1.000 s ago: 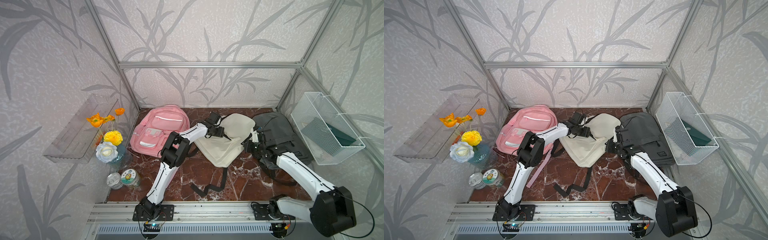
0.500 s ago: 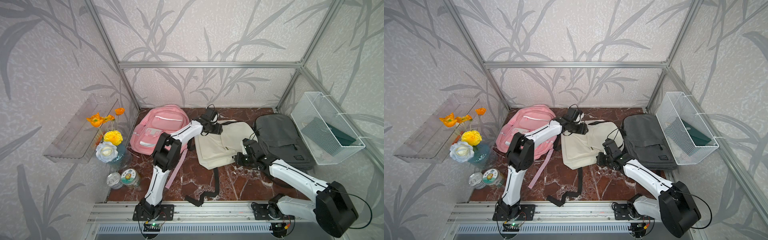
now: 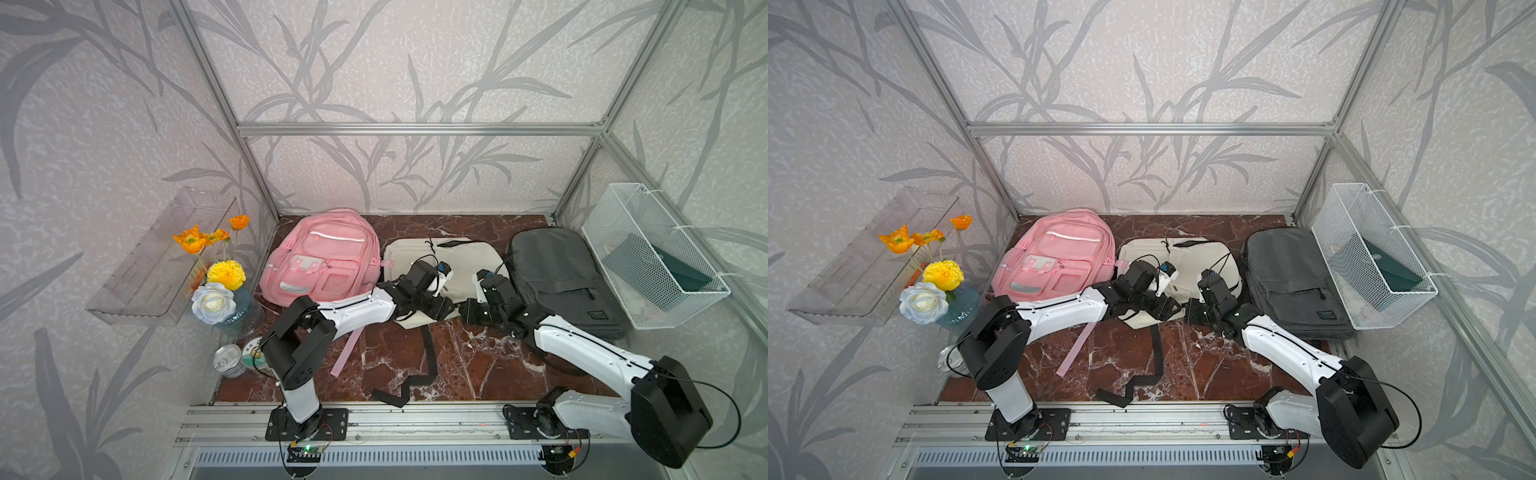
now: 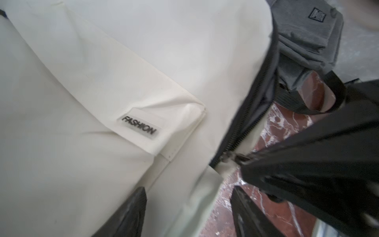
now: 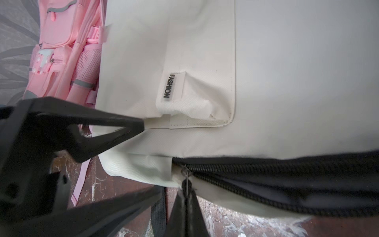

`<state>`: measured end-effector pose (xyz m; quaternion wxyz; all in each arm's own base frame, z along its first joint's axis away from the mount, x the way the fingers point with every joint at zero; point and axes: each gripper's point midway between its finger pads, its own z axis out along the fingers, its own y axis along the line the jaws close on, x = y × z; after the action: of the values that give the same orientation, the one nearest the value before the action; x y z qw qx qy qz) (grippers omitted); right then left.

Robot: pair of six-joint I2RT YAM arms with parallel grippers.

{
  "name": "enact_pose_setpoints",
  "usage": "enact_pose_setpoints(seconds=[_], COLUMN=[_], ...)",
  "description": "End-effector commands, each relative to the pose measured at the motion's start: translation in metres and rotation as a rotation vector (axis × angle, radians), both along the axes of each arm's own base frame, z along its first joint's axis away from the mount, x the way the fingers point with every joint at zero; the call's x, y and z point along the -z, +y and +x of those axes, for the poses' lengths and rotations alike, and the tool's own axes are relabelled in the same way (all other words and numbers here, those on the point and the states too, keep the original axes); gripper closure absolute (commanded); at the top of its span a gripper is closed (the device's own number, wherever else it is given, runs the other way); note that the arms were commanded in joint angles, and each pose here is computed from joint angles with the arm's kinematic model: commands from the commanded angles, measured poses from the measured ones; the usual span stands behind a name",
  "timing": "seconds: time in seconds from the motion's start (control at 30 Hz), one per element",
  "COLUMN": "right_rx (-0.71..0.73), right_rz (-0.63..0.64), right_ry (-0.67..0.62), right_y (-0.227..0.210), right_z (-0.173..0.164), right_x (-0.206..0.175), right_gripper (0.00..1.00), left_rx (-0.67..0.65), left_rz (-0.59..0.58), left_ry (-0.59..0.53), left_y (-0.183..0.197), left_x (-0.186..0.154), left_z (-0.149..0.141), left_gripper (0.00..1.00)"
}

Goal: Zip up the backpack
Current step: Zip the zipper on the backpack.

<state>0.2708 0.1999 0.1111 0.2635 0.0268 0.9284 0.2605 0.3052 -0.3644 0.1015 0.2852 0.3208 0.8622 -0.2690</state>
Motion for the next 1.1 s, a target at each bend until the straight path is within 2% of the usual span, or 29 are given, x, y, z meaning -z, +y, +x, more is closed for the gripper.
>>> enact_pose_setpoints(seconds=[0.0, 0.1, 0.27, 0.33, 0.47, 0.6, 0.73, 0.9, 1.07], right_rx=[-0.013, -0.014, -0.011, -0.015, -0.008, 0.024, 0.092, 0.194, 0.260], right_rz=[0.032, 0.033, 0.020, 0.010, -0.001, -0.035, -0.116, -0.240, -0.227], right_ry=[-0.084, -0.094, -0.097, -0.100, -0.109, -0.117, -0.124, -0.180, -0.136], right_y=[0.006, 0.005, 0.005, 0.005, 0.005, -0.004, -0.024, -0.064, -0.094], right_z=[0.005, 0.003, 0.006, 0.008, 0.011, 0.012, 0.013, 0.016, 0.019], right_x=[-0.032, -0.037, -0.038, -0.041, -0.046, -0.047, -0.046, -0.056, -0.053], right_gripper=[1.00, 1.00, 1.00, 1.00, 1.00, 1.00, 1.00, 1.00, 1.00], left_rx=[0.033, 0.056, 0.106, 0.118, 0.083, 0.050, 0.030, 0.009, -0.003], left_rz=[0.018, 0.022, -0.002, -0.002, 0.054, 0.076, 0.125, 0.157, 0.168], left_ry=[-0.111, -0.107, -0.062, -0.058, -0.062, -0.084, -0.103, -0.136, -0.164], left_y=[-0.005, -0.009, -0.019, -0.018, -0.008, 0.000, 0.009, 0.017, 0.023], left_x=[-0.004, 0.001, 0.005, 0.006, 0.016, 0.020, 0.023, 0.023, 0.018], left_z=[0.015, 0.014, 0.005, 0.001, 0.003, 0.005, 0.009, 0.013, 0.016], left_gripper=[0.34, 0.38, 0.60, 0.66, 0.83, 0.94, 1.00, 1.00, 1.00])
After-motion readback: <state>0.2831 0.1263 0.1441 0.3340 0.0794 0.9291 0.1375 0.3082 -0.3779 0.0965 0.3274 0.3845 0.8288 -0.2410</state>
